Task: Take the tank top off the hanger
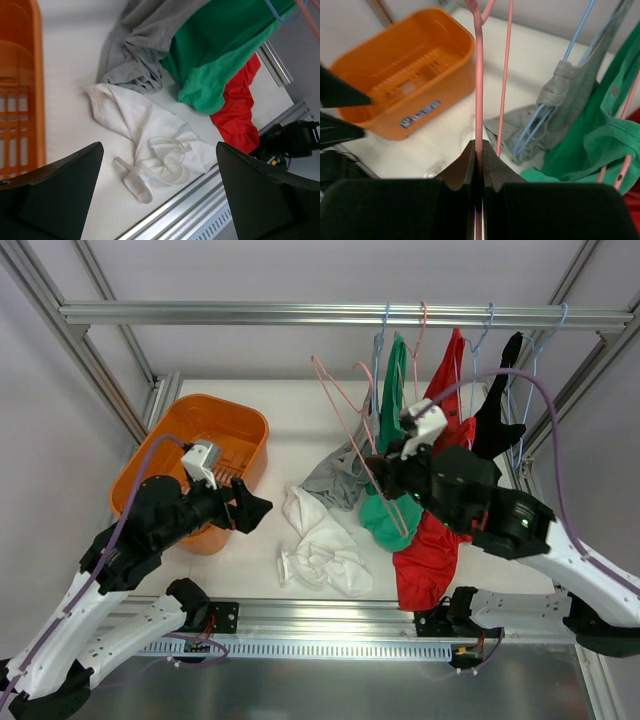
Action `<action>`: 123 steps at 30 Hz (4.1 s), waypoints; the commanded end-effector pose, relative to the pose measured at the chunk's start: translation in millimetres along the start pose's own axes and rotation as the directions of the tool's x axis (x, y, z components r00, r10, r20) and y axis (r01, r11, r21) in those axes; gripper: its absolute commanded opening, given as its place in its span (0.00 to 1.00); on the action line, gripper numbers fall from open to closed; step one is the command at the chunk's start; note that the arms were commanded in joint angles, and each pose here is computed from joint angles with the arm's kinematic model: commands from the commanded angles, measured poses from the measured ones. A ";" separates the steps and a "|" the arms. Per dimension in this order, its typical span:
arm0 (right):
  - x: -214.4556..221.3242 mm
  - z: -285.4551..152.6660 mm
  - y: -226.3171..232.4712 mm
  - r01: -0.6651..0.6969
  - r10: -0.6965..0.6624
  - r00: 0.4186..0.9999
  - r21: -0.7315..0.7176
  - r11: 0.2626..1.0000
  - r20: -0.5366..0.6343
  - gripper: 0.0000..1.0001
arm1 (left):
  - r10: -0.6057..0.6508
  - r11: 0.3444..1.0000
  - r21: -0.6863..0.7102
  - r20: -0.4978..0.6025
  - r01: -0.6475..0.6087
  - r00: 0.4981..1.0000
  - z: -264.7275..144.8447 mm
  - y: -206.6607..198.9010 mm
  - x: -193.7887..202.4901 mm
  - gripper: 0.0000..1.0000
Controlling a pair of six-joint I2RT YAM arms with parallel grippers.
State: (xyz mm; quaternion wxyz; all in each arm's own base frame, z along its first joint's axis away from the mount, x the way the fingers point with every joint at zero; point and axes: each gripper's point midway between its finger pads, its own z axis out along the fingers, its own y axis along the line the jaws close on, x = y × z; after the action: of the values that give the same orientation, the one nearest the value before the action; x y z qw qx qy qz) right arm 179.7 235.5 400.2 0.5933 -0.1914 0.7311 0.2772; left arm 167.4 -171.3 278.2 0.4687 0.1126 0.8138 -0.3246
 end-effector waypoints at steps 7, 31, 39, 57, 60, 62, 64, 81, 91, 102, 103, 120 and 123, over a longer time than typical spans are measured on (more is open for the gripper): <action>-32.3 65.3 -12.9 0.103 -0.079 0.992 0.281 0.954 -0.094 0.00 | 0.117 0.978 -0.179 0.024 -0.111 0.993 -31.8 42.1 11.1 0.99; -32.7 219.0 -13.6 -0.166 0.187 0.982 0.337 0.927 -0.032 0.00 | 0.105 0.973 -0.213 0.087 -0.084 0.991 -37.5 56.6 21.5 0.99; -26.8 228.3 -8.1 -0.225 0.240 0.971 0.329 0.917 -0.005 0.05 | 0.105 0.975 -0.206 0.089 -0.085 0.991 -37.5 55.2 21.2 0.99; -66.3 166.4 -3.3 -0.173 0.172 0.985 0.227 0.958 0.025 0.73 | 0.097 0.984 -0.155 0.038 -0.090 0.995 -26.4 42.7 20.8 0.99; -72.3 139.9 0.1 -0.120 0.118 0.993 0.182 0.976 0.020 0.77 | 0.077 0.988 -0.137 0.028 -0.073 0.997 -21.8 36.7 18.2 0.99; -64.0 127.3 -1.9 -0.061 0.062 0.998 0.176 0.983 -0.003 0.81 | 0.044 0.992 -0.120 0.004 -0.043 0.999 -13.3 31.4 19.5 0.99; -73.5 99.2 -6.9 -0.060 0.057 0.998 0.161 0.985 0.026 0.88 | 0.021 0.997 -0.079 -0.029 -0.023 0.999 -4.1 23.3 24.4 0.99; 24.2 -58.1 -33.9 0.000 -0.003 0.999 -0.064 0.998 -0.053 0.99 | 0.057 0.982 -0.157 -0.265 -0.101 0.963 76.8 21.7 89.7 0.99; 70.4 -89.6 -40.7 -0.003 -0.008 0.996 -0.122 0.993 -0.092 0.99 | 0.323 0.936 0.007 -0.424 -0.353 0.846 127.7 -17.0 157.1 0.99; 96.8 -86.4 -25.5 0.019 -0.061 0.980 -0.219 0.975 -0.189 1.00 | 0.543 0.809 0.038 -0.433 -0.587 0.720 179.8 -16.0 181.0 0.99; 97.5 -85.4 -25.6 0.023 -0.066 0.979 -0.220 0.975 -0.191 1.00 | 0.552 0.803 0.048 -0.434 -0.594 0.711 185.4 -16.6 185.9 0.99; 93.9 -95.2 -17.4 0.023 -0.073 0.983 -0.280 0.960 -0.171 0.99 | 0.404 0.905 0.190 -0.663 -0.380 0.630 174.5 -16.8 280.5 0.69; 92.0 -98.3 -19.4 0.026 -0.072 0.984 -0.275 0.961 -0.160 0.99 | 0.374 0.926 0.227 -0.678 -0.303 0.633 158.8 -30.3 284.4 0.41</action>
State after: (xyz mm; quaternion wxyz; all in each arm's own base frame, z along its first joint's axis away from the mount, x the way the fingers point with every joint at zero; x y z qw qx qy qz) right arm 99.6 165.1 310.8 0.4913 -0.3076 0.7435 0.3335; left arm 155.6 -347.9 17.1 0.2623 0.3951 0.8639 -0.1698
